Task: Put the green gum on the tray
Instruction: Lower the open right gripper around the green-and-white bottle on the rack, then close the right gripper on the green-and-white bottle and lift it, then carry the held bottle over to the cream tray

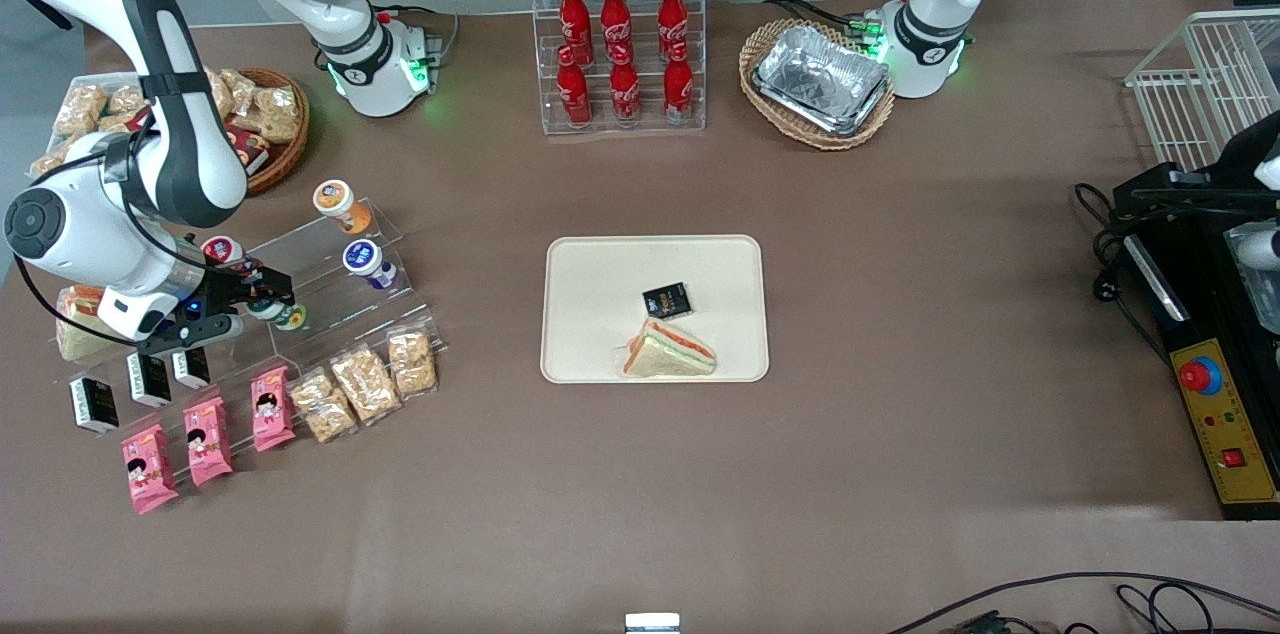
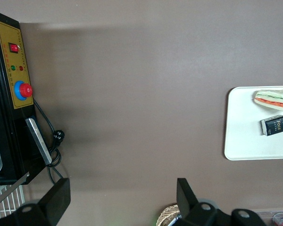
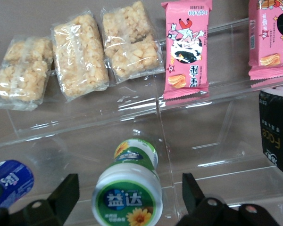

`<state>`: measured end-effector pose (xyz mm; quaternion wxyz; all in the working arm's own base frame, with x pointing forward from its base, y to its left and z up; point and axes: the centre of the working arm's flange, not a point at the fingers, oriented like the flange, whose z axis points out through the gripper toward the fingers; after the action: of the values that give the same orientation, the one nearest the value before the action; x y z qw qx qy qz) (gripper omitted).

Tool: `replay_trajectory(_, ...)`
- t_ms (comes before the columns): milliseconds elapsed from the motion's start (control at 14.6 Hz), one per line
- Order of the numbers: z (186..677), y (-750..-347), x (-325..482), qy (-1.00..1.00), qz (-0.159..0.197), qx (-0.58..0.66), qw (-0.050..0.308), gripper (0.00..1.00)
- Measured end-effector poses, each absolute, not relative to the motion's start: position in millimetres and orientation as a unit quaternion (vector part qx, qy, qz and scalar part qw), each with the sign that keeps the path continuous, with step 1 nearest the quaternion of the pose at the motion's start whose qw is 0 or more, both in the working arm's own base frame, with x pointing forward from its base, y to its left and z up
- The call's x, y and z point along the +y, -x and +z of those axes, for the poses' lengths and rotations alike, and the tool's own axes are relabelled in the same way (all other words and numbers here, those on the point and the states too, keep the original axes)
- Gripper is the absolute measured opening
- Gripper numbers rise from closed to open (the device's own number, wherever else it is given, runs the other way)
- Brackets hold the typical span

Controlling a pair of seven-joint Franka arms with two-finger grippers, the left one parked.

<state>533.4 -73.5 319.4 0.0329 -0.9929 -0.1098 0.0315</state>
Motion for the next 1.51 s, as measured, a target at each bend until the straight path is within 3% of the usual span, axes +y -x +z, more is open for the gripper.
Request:
replay_trajectory(69, 317.9, -533.5, -73.6, 0.993, 0.032, -0.110, 0.033, 0.91)
replay_trajectory(275, 316.0, -533.8, -73.5, 0.993, 0.032, -0.109, 0.034, 0.59)
replay_trajectory(893, 328.4, -537.3, -73.4, 0.993, 0.021, -0.110, 0.031, 0.59)
replay_trajectory(1031, 369.3, -542.7, -69.3, 0.992, 0.023, -0.117, 0.032, 0.59)
replay_trajectory(1305, 523.6, -537.2, -61.2, 0.989, 0.061, -0.130, 0.044, 0.59)
replay_trajectory(1511, 599.4, -523.1, -56.2, 0.988, 0.069, -0.127, 0.046, 0.59)
